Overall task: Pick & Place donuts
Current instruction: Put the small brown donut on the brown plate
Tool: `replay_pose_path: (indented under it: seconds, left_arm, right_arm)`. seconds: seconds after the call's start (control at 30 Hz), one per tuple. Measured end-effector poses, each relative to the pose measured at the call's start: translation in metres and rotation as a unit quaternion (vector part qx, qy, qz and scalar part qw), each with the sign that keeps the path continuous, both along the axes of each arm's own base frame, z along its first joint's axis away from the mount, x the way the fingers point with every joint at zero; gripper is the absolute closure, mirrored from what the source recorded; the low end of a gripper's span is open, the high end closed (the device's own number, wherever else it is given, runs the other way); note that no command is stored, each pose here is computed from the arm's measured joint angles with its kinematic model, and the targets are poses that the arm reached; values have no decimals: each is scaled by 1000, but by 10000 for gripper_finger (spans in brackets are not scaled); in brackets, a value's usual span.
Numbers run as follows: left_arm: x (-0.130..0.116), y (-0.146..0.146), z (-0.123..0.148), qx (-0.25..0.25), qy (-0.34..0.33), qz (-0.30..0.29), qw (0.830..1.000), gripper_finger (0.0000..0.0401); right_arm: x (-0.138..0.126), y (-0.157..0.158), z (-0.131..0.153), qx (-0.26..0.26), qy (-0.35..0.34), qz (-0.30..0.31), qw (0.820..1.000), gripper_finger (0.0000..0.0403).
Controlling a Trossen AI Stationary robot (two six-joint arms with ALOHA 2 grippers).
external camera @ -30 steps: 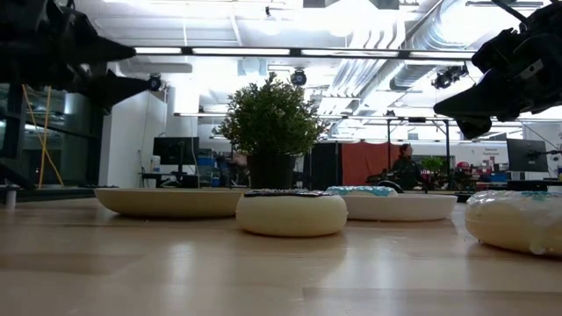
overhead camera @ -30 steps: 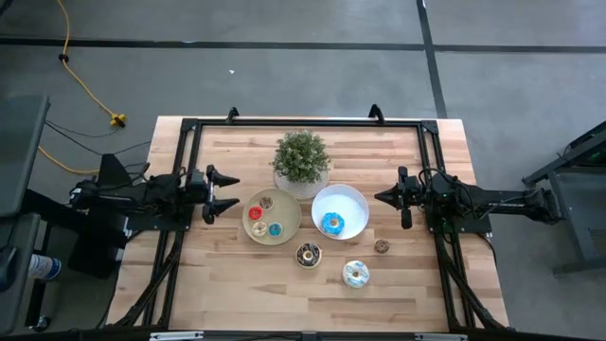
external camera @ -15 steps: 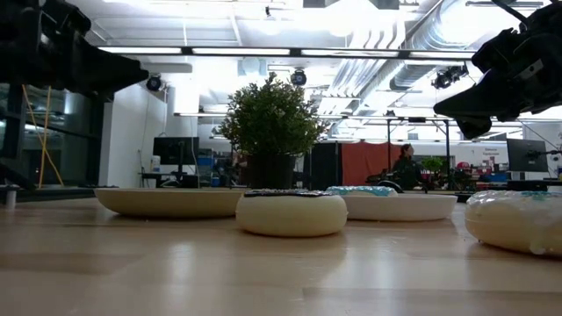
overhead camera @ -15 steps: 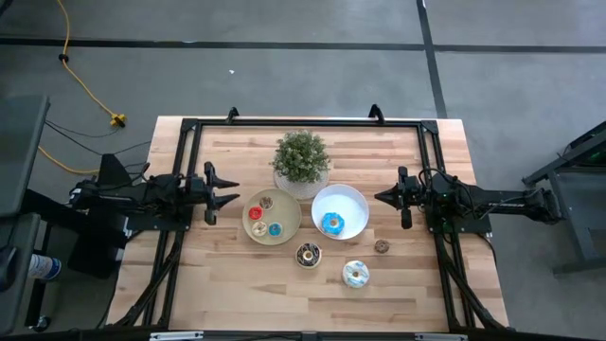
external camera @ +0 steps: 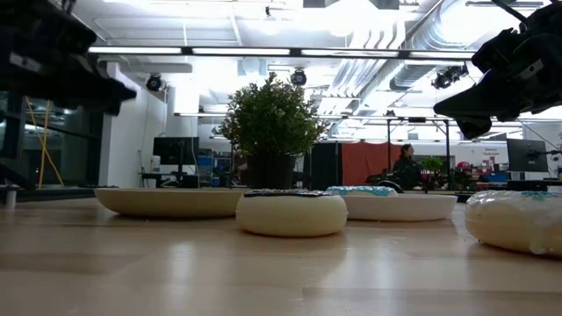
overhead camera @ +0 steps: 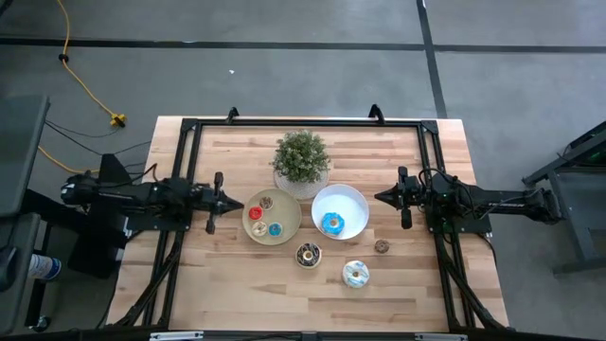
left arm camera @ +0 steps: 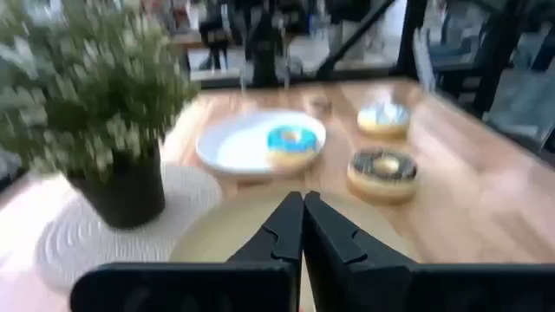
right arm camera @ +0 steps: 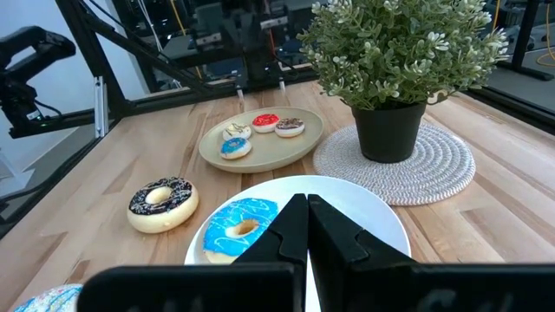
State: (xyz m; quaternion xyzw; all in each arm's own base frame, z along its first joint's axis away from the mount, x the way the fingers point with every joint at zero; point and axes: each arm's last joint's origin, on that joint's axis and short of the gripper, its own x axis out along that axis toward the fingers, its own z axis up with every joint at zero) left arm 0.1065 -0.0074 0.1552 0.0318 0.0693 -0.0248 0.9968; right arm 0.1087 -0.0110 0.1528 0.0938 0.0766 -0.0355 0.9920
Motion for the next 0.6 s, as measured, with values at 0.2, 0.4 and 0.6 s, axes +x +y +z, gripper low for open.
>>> replay_pose_path:
  seconds: [0.2,0.4,0.6]
  left_arm:
    - [4,0,-7,17,39,11,999,400]
    - [5,2,-6,24,34,46,998,401]
    - [5,3,-5,51,31,55,997,401]
  right_arm:
    - [0,0,0,0,0,0,1000,402]
    - [0,0,0,0,0,0,1000,402]
    - [0,0,0,0,0,0,1000,402]
